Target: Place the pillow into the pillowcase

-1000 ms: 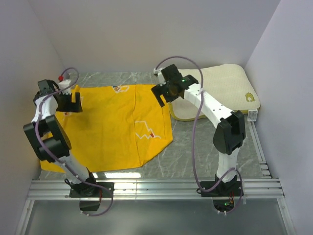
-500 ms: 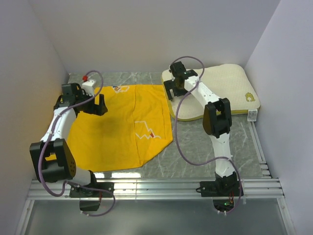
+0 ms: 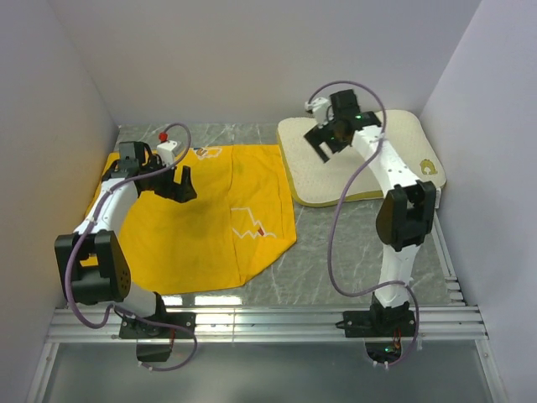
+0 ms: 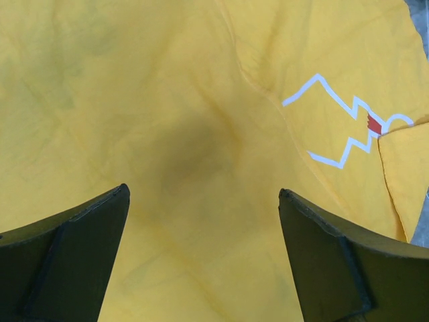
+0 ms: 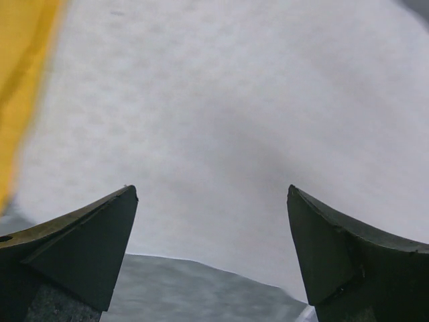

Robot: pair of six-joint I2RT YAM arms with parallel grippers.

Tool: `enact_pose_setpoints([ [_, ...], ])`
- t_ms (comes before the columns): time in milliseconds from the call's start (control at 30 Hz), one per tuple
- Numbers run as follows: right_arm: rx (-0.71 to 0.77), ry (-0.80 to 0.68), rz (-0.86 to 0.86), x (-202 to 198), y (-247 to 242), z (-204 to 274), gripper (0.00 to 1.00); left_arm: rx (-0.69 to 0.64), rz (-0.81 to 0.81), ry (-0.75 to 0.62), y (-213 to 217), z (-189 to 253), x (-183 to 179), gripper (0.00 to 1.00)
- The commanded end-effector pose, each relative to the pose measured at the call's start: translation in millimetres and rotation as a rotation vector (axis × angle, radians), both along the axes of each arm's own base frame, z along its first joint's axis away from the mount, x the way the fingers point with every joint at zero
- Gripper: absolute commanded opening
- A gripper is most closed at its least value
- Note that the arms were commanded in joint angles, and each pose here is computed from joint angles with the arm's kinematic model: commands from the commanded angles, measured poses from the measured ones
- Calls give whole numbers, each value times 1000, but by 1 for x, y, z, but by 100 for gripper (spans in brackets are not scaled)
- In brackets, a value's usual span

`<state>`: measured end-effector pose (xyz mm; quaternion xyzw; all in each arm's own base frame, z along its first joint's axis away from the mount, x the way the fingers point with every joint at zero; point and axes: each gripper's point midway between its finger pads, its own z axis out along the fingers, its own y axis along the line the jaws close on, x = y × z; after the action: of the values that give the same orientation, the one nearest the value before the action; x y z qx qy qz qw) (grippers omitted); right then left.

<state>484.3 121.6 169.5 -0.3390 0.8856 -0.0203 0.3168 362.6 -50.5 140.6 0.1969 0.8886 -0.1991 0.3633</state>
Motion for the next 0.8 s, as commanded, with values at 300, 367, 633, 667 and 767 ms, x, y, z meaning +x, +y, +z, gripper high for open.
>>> enact_pose_setpoints([
  [300, -367, 387, -191, 4, -197, -124, 91, -32, -42, -47, -8, 16, 6, 99],
  [367, -280, 535, -184, -29, -193, -146, 86, -33, -42, -51, -8, 18, 5, 99],
  [633, 125, 873, -273, -179, -107, -151, 78, -42, -36, -69, -9, 27, 4, 99],
  [667, 157, 833, -289, -182, -101, -139, 79, -43, -36, -61, -10, 26, 2, 99],
  [767, 250, 839, -354, -212, -83, -125, 79, -46, -36, -60, -10, 27, 3, 99],
])
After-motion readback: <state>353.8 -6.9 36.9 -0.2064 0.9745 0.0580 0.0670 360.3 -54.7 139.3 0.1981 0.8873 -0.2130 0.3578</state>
